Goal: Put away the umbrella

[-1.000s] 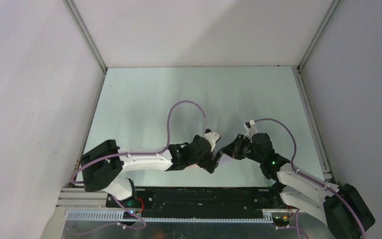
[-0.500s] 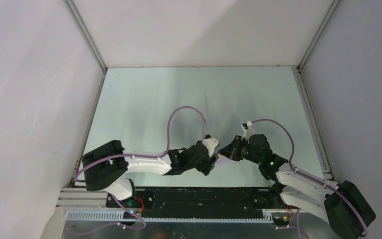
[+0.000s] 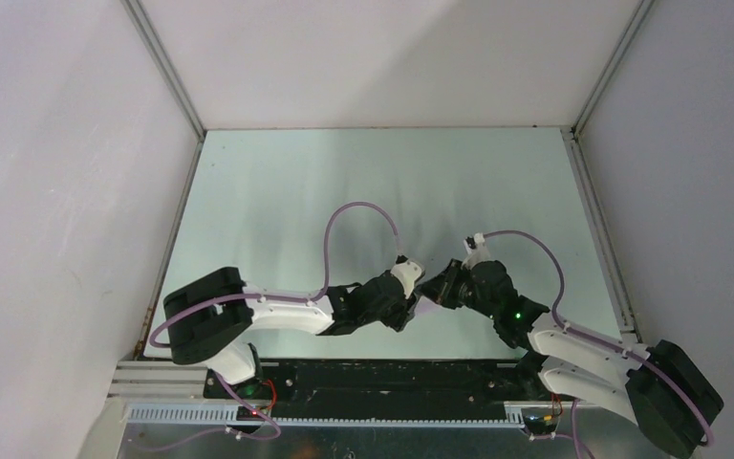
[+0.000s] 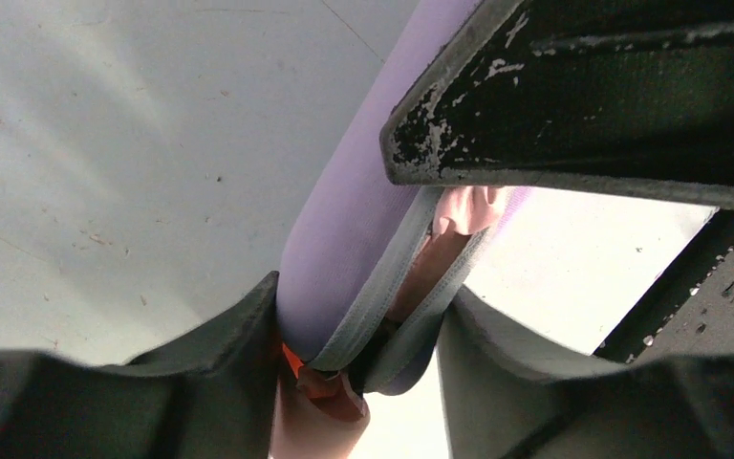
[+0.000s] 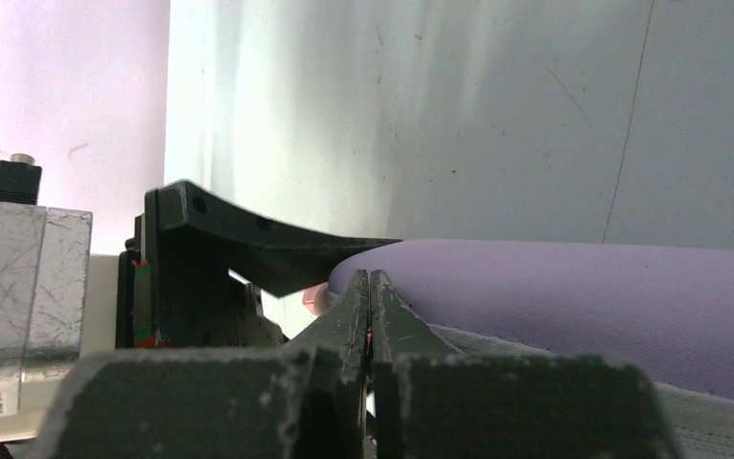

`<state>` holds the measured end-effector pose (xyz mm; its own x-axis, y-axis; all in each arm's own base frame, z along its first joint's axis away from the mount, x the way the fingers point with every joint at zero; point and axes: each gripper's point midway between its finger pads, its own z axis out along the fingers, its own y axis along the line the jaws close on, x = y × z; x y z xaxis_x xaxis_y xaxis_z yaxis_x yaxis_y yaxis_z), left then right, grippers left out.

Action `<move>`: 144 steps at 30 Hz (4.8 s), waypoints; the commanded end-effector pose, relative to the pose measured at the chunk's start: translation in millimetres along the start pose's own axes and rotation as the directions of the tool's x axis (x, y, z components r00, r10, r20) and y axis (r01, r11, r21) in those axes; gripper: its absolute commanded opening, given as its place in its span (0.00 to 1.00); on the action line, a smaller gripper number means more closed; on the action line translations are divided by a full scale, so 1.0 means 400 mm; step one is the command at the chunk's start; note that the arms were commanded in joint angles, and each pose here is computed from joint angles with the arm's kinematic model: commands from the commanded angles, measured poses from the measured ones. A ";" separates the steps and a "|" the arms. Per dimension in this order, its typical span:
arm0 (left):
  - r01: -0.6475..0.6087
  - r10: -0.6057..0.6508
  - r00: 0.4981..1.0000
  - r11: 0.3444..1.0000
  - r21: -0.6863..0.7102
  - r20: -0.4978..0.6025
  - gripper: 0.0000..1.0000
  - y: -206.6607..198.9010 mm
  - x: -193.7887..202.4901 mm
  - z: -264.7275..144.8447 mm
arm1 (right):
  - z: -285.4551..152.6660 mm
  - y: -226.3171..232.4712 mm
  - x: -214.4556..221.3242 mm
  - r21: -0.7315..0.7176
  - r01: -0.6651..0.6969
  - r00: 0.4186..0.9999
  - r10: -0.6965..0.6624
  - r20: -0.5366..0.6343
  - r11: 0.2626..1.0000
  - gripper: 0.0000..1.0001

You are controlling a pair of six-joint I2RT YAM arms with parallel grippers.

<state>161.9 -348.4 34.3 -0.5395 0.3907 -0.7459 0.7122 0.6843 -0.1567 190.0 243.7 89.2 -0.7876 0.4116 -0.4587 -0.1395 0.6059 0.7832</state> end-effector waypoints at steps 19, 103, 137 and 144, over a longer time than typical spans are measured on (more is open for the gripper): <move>0.131 -0.157 0.964 0.983 0.131 0.215 0.95 0.023 -0.192 -0.129 | -0.026 0.030 -0.011 -0.103 0.054 0.995 -0.062 -0.081 0.993 0.00; 0.096 -0.102 0.987 0.994 0.056 0.127 0.51 -0.094 -0.095 -0.024 | -0.152 -0.115 -0.079 0.168 0.033 0.999 -0.026 -0.046 0.985 0.67; 0.049 -0.071 0.995 0.965 0.259 0.076 0.99 -0.216 -0.081 0.008 | -0.112 -0.169 -0.027 0.204 -0.132 0.983 0.154 -0.096 0.970 0.65; 0.047 -0.065 0.995 0.976 0.212 0.078 0.98 -0.193 -0.075 0.017 | -0.145 -0.156 -0.045 0.198 -0.048 0.994 0.065 -0.083 0.979 0.45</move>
<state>112.7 -410.9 51.5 -0.5644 0.3424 -0.7512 0.7792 0.5215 -0.3477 177.9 165.0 66.5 -0.8491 0.4207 -0.3195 0.0591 0.6766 0.7340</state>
